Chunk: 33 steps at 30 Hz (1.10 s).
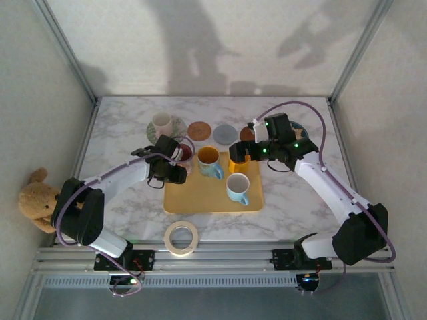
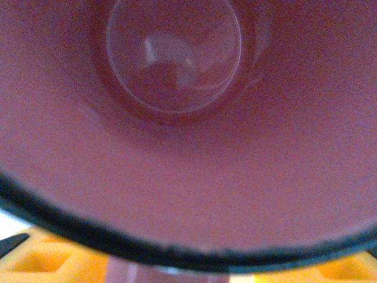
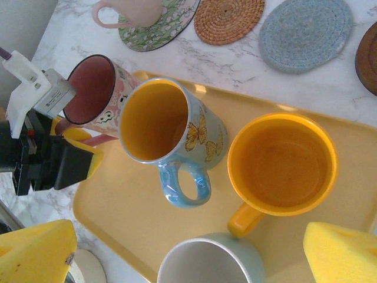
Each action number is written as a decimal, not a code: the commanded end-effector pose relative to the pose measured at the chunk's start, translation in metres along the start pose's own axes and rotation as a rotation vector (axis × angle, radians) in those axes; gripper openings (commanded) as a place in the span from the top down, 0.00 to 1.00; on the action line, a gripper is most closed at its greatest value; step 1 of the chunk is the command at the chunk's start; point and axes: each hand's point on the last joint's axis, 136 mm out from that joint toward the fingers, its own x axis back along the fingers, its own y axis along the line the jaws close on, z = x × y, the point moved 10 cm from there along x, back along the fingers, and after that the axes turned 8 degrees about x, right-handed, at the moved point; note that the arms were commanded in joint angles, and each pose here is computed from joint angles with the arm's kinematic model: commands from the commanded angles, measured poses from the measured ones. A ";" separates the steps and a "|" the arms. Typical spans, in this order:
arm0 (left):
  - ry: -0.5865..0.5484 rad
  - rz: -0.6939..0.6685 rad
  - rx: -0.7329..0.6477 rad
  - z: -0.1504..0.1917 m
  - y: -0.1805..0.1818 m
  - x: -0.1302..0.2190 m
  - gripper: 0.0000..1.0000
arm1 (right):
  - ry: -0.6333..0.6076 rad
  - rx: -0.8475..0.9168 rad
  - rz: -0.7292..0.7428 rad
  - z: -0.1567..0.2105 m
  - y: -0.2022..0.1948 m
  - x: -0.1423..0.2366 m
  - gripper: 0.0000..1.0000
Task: Place the cup by the coaster
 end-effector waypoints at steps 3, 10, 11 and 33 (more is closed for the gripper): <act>0.006 -0.017 -0.004 0.004 0.000 -0.006 0.57 | -0.025 0.009 -0.001 -0.002 0.003 0.000 0.01; -0.001 -0.022 0.000 0.003 0.001 -0.006 0.62 | -0.026 0.006 0.000 -0.002 0.003 0.000 0.01; -0.001 -0.023 0.000 0.003 0.001 -0.006 0.62 | -0.028 0.006 0.000 -0.002 0.003 0.001 0.01; -0.021 -0.043 0.002 0.001 0.000 -0.008 0.72 | -0.032 0.006 0.001 0.000 0.003 0.001 0.01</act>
